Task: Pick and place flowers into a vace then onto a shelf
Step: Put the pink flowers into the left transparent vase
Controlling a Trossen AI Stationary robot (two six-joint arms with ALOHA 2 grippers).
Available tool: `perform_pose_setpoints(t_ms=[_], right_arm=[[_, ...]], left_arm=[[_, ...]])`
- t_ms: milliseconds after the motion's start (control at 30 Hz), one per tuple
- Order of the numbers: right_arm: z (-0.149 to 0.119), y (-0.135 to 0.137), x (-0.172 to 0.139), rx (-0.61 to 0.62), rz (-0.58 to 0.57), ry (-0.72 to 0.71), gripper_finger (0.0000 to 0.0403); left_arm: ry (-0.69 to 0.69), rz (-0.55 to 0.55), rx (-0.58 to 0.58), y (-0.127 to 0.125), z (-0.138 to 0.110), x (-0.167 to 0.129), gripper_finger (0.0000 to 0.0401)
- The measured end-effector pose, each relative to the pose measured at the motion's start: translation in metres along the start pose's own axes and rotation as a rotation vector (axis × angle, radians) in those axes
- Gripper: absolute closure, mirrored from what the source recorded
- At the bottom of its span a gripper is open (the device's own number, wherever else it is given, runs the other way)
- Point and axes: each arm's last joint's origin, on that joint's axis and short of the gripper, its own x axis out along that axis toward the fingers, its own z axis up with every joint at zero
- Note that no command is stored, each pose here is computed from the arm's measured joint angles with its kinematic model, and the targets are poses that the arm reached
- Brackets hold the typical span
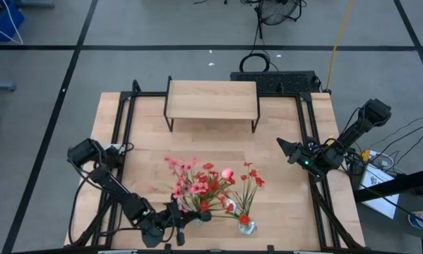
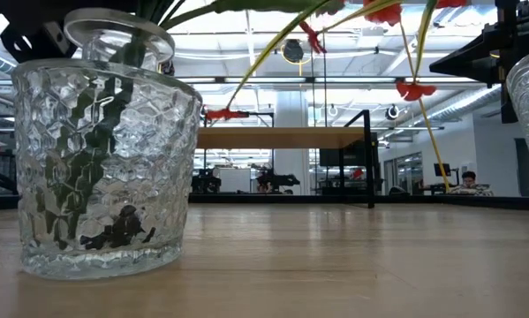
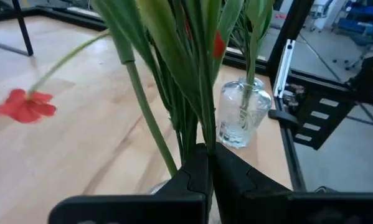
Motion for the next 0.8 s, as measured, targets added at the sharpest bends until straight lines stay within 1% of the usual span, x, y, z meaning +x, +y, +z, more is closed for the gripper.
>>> perform_pose_setpoints(t_ms=[133, 200, 300, 500, 600, 800], right_arm=[[0.0000, 0.0001, 0.0000, 0.001, 0.000, 0.000, 0.0399], [0.0000, 0.0001, 0.0000, 0.000, 0.000, 0.000, 0.0398], [0.0000, 0.0000, 0.0000, 0.000, 0.000, 0.000, 0.0399], [0.0001, 0.0001, 0.0000, 0.001, 0.000, 0.000, 0.0399], [0.0001, 0.0001, 0.0000, 0.001, 0.000, 0.000, 0.0398], [0.0000, 0.0000, 0.0000, 0.000, 0.000, 0.000, 0.0399]], left_arm=[[-0.009, -0.008, -0.030, -0.0004, 0.0013, 0.0004, 0.0387], [-0.020, -0.026, -0.028, -0.0018, 0.0038, 0.0017, 0.0375], [0.001, -0.062, -0.023, -0.0026, 0.0024, 0.0025, 0.0358], [0.001, -0.057, -0.041, -0.0017, 0.0028, 0.0035, 0.0320], [0.001, -0.056, -0.068, -0.0016, 0.0028, 0.0035, 0.0294], [-0.002, -0.063, -0.109, -0.0035, 0.0024, 0.0015, 0.0220]])
